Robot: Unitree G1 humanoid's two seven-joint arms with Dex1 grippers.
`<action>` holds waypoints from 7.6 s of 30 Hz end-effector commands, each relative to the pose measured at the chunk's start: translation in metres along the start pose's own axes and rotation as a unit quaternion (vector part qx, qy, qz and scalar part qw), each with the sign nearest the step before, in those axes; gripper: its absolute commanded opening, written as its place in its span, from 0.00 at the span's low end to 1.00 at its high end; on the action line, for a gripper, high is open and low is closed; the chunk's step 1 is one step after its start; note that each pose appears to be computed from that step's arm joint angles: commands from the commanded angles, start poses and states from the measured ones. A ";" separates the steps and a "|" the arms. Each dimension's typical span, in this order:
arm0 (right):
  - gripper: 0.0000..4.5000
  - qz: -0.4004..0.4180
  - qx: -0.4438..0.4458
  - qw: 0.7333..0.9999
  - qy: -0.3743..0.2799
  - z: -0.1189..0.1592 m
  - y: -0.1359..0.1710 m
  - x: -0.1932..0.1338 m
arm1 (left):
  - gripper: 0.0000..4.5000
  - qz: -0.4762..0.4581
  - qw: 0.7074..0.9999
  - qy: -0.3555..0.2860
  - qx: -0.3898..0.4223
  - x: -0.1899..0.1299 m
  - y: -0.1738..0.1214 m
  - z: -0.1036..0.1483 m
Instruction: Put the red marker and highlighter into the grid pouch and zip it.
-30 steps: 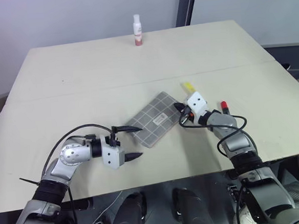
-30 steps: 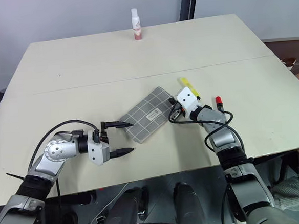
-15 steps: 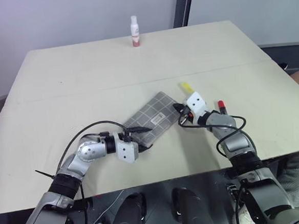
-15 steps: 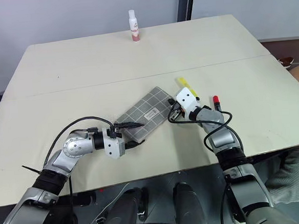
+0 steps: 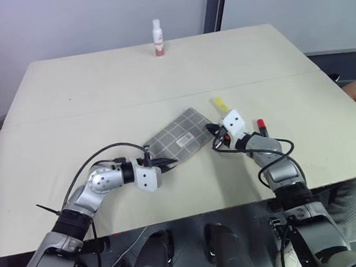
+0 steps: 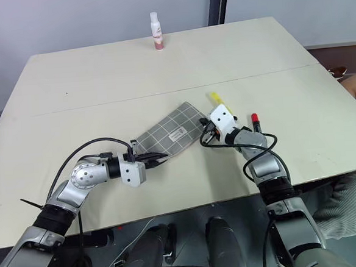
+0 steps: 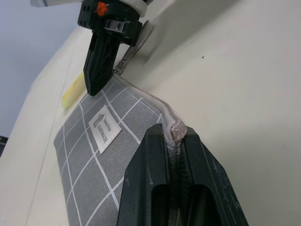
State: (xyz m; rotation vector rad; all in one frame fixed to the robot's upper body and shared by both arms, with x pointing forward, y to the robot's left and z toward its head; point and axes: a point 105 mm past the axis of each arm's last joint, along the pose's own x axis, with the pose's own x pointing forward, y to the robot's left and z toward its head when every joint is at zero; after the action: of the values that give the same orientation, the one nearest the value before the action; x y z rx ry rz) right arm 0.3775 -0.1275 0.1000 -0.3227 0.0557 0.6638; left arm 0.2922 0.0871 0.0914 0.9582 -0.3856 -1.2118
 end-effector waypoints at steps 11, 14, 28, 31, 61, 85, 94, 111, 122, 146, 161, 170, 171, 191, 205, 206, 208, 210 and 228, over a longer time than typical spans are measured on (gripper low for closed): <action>0.99 0.038 0.078 0.986 -0.140 0.074 -0.006 -0.069 | 0.00 0.127 0.990 -0.056 -0.028 -0.030 0.047 0.018; 0.99 0.032 0.080 0.990 -0.116 0.061 -0.001 -0.073 | 0.00 0.133 0.989 -0.063 -0.030 -0.033 0.051 0.020; 0.99 -0.021 0.107 0.994 0.000 0.009 0.008 -0.022 | 0.00 0.114 0.991 -0.071 -0.016 -0.030 0.043 0.020; 0.88 -0.027 0.112 0.993 0.001 0.008 0.005 -0.017 | 0.00 0.113 0.991 -0.072 -0.013 -0.029 0.040 0.021; 0.01 0.238 -0.147 0.959 -0.041 0.068 0.092 -0.005 | 0.00 0.133 0.991 -0.031 0.011 0.012 0.047 0.002; 0.99 0.095 -0.039 0.992 -0.072 0.053 0.043 -0.073 | 0.00 0.178 0.983 -0.033 -0.018 -0.008 0.055 0.004; 0.99 -0.074 0.075 0.985 -0.135 0.064 0.006 -0.091 | 0.00 0.226 0.968 -0.073 -0.079 -0.026 0.072 0.007; 0.99 -0.145 0.054 0.987 0.034 0.025 -0.060 -0.033 | 0.00 0.191 0.977 -0.060 -0.067 -0.029 0.056 0.002; 0.99 -0.165 0.128 0.970 0.123 -0.014 -0.072 -0.017 | 0.00 0.202 0.977 -0.048 -0.053 -0.034 0.065 -0.003; 0.20 0.042 0.047 0.997 -0.051 0.066 -0.009 -0.075 | 0.00 0.262 0.942 -0.106 -0.179 -0.045 0.108 -0.002; 0.20 0.055 0.022 0.996 -0.067 0.082 0.000 -0.048 | 0.00 0.250 0.942 -0.125 -0.187 -0.044 0.115 0.006; 0.20 0.069 0.006 0.996 -0.061 0.085 0.006 -0.041 | 0.00 0.239 0.948 -0.121 -0.170 -0.045 0.113 0.008; 0.20 0.068 0.002 0.996 -0.060 0.085 0.006 -0.039 | 0.00 0.234 0.950 -0.121 -0.166 -0.044 0.112 0.009; 0.20 0.077 -0.035 0.996 0.015 0.057 0.004 -0.041 | 0.00 0.161 0.976 -0.097 -0.109 -0.033 0.082 0.006; 0.20 0.184 -0.254 0.947 -0.066 0.078 0.045 -0.011 | 0.00 0.086 0.988 -0.115 -0.054 -0.026 0.063 0.015; 0.20 0.191 -0.261 0.944 -0.070 0.078 0.049 -0.008 | 0.00 0.081 0.988 -0.118 -0.058 -0.026 0.061 0.016; 0.20 0.216 -0.291 0.929 -0.076 0.076 0.060 -0.007 | 0.00 0.079 0.987 -0.126 -0.063 -0.027 0.062 0.018; 0.20 0.234 -0.308 0.919 -0.070 0.070 0.065 -0.007 | 0.00 0.080 0.986 -0.129 -0.066 -0.028 0.064 0.019; 0.20 0.256 -0.385 0.884 -0.071 0.058 0.068 -0.010 | 0.00 0.068 0.987 -0.122 -0.083 -0.050 0.053 0.015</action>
State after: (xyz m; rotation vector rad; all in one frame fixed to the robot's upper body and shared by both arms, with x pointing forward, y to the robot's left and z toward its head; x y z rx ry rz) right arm 0.3246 -0.0699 0.1320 -1.0347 -0.2476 1.2274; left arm 0.2972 0.1259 0.1365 0.6326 -0.4605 -1.2486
